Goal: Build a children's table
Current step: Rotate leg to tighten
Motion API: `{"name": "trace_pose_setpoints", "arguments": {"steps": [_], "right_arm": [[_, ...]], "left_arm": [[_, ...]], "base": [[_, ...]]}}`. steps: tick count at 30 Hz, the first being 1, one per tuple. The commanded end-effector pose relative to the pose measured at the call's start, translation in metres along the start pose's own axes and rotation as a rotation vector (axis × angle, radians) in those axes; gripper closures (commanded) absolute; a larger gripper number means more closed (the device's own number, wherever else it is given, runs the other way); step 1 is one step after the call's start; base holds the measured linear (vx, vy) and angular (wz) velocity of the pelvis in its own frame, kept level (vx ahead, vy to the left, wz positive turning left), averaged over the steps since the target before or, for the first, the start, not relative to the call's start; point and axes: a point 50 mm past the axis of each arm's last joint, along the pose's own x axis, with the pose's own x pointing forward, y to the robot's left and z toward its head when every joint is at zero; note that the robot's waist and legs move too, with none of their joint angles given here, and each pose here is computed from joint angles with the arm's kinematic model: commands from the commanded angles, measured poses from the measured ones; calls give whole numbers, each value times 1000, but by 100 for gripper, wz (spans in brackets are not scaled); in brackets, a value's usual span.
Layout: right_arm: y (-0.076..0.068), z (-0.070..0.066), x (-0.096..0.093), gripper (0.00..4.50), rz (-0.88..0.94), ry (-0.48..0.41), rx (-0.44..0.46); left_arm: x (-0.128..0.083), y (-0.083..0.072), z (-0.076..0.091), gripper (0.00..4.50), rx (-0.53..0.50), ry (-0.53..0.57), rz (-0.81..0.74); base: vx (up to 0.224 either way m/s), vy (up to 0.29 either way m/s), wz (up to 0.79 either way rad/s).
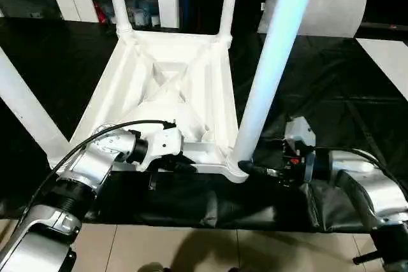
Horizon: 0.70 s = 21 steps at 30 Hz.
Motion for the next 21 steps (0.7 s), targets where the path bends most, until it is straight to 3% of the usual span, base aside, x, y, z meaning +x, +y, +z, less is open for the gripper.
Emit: {"name": "trace_pose_setpoints", "arguments": {"steps": [1,9,16,21], "right_arm": [[-3,0,-1,164,9,19,-13],[-10,-1,6,240,37,9,5],[-4,-1,10,253,77,-26,41],[4,-6,27,254,-31,-11,52]], "left_arm": [[6,-3,7,450,29,-19,-51],[6,-6,7,450,6,-43,-61],[7,-6,9,450,-26,-65,-36],[16,-4,11,450,-105,-63,72]], "base": [[0,0,0],[0,0,0],[0,0,0],[0,0,0]]}}
